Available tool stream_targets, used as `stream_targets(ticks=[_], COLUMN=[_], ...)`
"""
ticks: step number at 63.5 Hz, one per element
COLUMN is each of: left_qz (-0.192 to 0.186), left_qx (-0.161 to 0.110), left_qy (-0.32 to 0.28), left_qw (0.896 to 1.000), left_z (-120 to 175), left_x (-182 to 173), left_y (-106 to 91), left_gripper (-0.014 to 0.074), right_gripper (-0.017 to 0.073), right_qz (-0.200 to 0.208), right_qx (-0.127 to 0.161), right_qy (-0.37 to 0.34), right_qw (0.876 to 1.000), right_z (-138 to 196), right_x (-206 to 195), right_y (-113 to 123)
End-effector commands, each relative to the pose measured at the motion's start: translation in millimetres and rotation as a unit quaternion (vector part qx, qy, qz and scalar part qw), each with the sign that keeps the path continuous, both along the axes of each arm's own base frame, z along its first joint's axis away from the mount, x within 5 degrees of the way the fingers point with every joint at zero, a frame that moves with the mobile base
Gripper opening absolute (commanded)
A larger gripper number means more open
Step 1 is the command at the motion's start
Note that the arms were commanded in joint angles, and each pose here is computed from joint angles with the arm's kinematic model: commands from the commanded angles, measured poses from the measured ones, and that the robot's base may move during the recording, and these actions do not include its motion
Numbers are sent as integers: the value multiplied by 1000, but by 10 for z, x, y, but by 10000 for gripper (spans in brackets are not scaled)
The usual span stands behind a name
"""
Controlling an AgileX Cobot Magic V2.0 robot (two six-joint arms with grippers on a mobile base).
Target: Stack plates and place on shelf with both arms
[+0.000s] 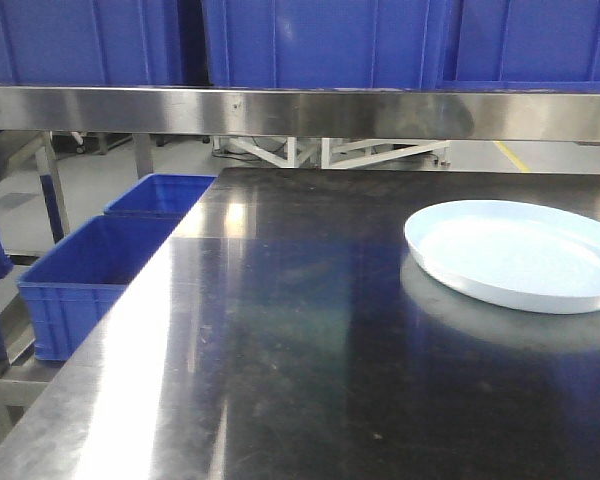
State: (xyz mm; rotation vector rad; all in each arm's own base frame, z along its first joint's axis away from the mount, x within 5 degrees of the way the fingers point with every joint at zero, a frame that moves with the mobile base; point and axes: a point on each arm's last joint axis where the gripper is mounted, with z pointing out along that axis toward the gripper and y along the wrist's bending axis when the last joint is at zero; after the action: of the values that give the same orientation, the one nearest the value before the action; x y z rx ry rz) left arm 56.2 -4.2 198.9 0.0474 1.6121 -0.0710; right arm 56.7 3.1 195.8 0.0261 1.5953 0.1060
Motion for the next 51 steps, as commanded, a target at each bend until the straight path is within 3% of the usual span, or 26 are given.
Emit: stream_targets(ticks=[1,24,36,51], left_qz=[-3,-3,-3,-3], left_qx=[-7,-7,-7,-7], left_qy=[-41,-41,-41,-41], left_qw=[999,999,999,999], left_z=[11,11,11,11], left_x=[-5,-5,-5,-5], left_y=[-4,-4,-4,-4], left_gripper=[101,101,101,101], right_gripper=[56,56,56,56], right_qz=[-2,-5,-3,-3], right_qx=[-2,2,-3,-7], right_qy=[-74,-139,-61,7], right_qw=[997,990,998,1000], right_z=[164,319,594,1102], right_x=[-29,-51,129,708], right_y=[-6,-11,1,29])
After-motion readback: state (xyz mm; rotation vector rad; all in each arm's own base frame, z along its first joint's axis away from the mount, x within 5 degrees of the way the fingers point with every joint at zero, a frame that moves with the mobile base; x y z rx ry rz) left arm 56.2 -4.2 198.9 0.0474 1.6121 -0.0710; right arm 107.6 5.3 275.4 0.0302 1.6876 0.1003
